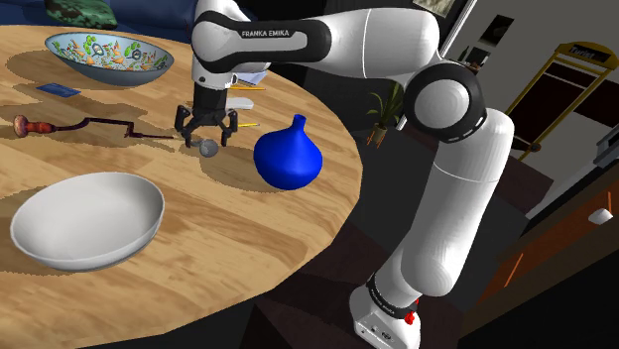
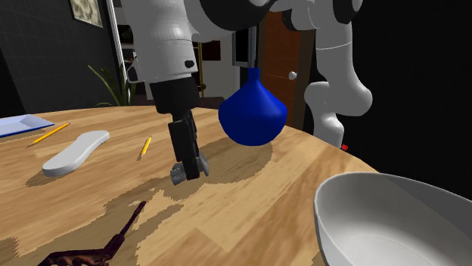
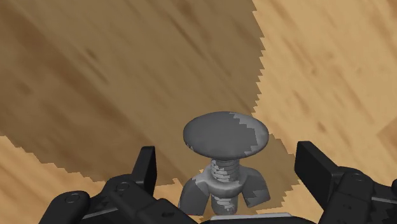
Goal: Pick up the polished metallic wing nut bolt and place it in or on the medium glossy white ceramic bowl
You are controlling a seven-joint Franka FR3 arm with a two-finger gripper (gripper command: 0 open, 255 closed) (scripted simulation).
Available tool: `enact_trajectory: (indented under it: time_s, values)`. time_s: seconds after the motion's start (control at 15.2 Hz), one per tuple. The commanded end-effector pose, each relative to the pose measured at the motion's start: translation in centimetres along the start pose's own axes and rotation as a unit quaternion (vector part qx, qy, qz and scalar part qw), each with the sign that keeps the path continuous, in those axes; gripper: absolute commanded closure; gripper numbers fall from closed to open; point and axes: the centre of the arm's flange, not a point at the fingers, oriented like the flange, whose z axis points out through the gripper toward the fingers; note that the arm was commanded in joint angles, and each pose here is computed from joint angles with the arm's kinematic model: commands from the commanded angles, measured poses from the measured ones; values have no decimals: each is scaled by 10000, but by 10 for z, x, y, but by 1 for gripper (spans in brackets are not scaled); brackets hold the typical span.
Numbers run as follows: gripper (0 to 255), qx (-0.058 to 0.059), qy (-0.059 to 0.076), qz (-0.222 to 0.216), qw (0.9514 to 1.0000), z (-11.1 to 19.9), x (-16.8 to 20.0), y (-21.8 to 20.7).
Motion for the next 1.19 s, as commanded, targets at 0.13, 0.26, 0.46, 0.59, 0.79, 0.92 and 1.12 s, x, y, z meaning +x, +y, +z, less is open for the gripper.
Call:
enact_trajectory:
  time_s: [0.13,0.26,0.46,0.59,0.79,0.92,1.12]
  values:
    - [0,1,2,1,10000,4,0,0]
    - [0,1,2,1,10000,4,0,0]
    - [255,1,2,1,10000,4,0,0]
    - [255,1,2,1,10000,4,0,0]
    - [255,1,2,1,10000,4,0,0]
    - [255,1,2,1,10000,4,0,0]
    - [255,1,2,1,10000,-1,-1,0]
